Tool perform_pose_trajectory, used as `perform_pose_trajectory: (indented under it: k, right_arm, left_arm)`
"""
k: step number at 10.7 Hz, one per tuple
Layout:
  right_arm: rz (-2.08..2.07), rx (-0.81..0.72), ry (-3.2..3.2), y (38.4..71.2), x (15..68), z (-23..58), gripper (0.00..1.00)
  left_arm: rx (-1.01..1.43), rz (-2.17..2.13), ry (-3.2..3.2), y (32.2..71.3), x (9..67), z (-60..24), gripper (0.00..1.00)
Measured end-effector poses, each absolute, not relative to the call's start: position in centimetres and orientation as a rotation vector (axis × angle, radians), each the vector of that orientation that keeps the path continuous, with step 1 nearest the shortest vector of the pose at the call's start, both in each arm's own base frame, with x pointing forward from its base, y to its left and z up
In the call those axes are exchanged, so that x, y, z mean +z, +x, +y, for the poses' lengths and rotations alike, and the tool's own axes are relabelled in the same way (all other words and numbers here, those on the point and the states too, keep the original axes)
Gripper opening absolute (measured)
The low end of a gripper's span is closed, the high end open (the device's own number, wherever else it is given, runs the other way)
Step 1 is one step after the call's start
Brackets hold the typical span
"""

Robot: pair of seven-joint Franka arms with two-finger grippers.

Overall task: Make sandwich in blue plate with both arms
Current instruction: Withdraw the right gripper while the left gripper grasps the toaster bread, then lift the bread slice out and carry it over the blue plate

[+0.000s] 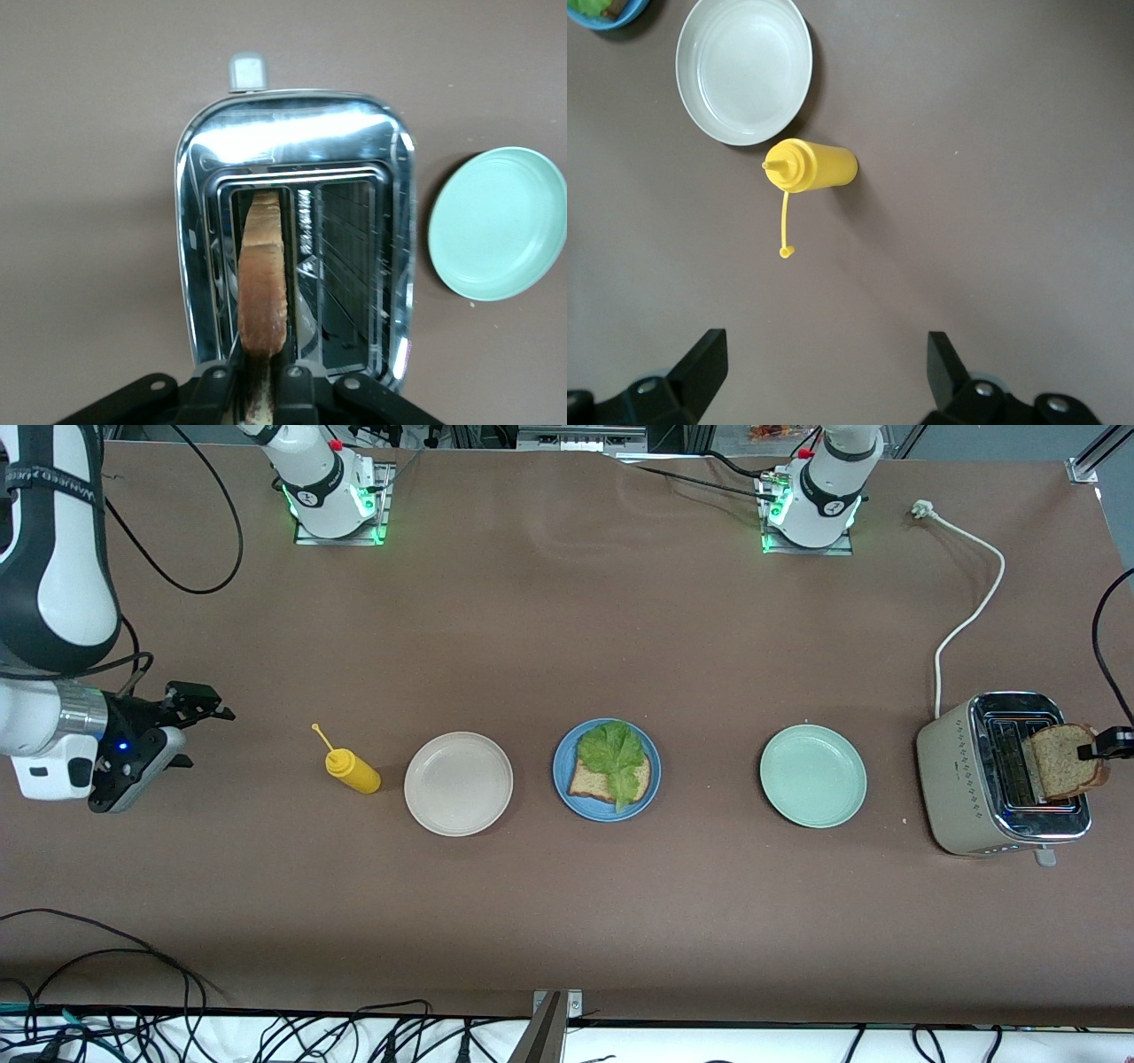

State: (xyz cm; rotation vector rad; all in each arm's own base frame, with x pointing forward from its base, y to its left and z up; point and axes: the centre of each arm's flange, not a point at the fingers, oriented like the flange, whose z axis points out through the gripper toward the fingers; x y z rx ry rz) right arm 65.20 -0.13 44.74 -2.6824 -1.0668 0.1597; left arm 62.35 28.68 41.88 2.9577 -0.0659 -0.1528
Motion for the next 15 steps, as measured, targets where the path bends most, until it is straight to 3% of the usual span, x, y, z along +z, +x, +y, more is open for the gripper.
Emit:
perform_pose_trajectory:
  k: [4,8,11,15]
  right_arm:
    - [-0.820,0.133,-2.830,62.6,46.4,1.6,1.00]
    - [-0.625,0.053,-2.940,57.3,50.7,4.1,1.00]
    - [-0.539,0.026,-3.038,54.9,52.8,5.8,1.00]
    - [-0.574,-0.073,-3.134,53.6,55.5,7.3,1.00]
  left_arm:
    - [-0.141,-0.275,2.970,61.5,50.6,22.5,0.09]
    - [-0.216,-0.622,2.943,61.3,55.8,10.2,0.09]
    - [-0.327,-0.860,2.812,61.5,53.6,0.7,0.09]
    - [-0.480,-0.984,2.518,62.2,45.2,-12.0,0.09]
